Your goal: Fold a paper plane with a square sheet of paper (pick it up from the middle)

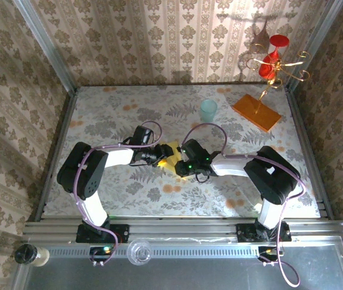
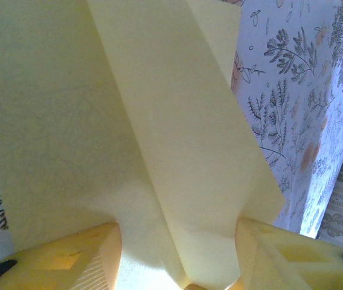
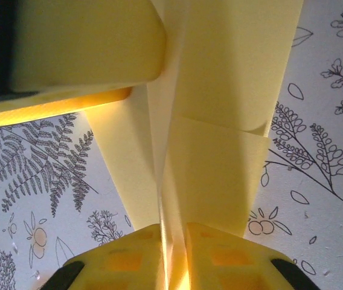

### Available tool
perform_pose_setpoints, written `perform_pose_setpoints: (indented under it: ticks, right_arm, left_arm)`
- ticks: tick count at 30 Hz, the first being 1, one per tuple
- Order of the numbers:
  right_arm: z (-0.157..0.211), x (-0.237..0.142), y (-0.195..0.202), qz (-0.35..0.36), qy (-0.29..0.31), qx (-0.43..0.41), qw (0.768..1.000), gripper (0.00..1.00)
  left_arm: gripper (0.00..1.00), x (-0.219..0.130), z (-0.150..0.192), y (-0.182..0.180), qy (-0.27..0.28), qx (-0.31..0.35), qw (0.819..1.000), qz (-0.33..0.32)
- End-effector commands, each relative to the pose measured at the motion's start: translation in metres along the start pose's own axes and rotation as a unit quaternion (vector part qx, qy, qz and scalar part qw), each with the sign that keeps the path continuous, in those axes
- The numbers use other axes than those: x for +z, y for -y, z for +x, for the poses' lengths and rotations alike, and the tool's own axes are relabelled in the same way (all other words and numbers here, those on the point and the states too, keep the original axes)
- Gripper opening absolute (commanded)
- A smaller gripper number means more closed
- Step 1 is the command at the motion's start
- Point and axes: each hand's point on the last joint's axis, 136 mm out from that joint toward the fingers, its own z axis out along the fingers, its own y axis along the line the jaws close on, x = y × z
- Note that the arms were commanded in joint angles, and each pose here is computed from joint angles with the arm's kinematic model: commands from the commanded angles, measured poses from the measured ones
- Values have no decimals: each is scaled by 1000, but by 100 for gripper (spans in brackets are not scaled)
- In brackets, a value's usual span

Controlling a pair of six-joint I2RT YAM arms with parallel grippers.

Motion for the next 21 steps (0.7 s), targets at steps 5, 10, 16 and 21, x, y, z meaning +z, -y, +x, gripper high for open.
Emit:
perform_pose_setpoints:
  ticks: [5,10,16,21]
  right_arm:
    - [-4,1,-2,4,5,2,1000,13]
    - [-4,0,-3,-3,6,4,1000,10]
    - [0,1,-5,-34,-2,20,999,7]
    - [7,4,-4,-63,-10,43,997,6]
  left_arm:
    - [54,9,22,-39,-32,-22,997,-62]
    - [54,2,17,-28,-21,-14,998,-52]
    - [56,-16,2,1,15,12,1000,-16]
    - [60,-34,-8,18,48,26,998,11]
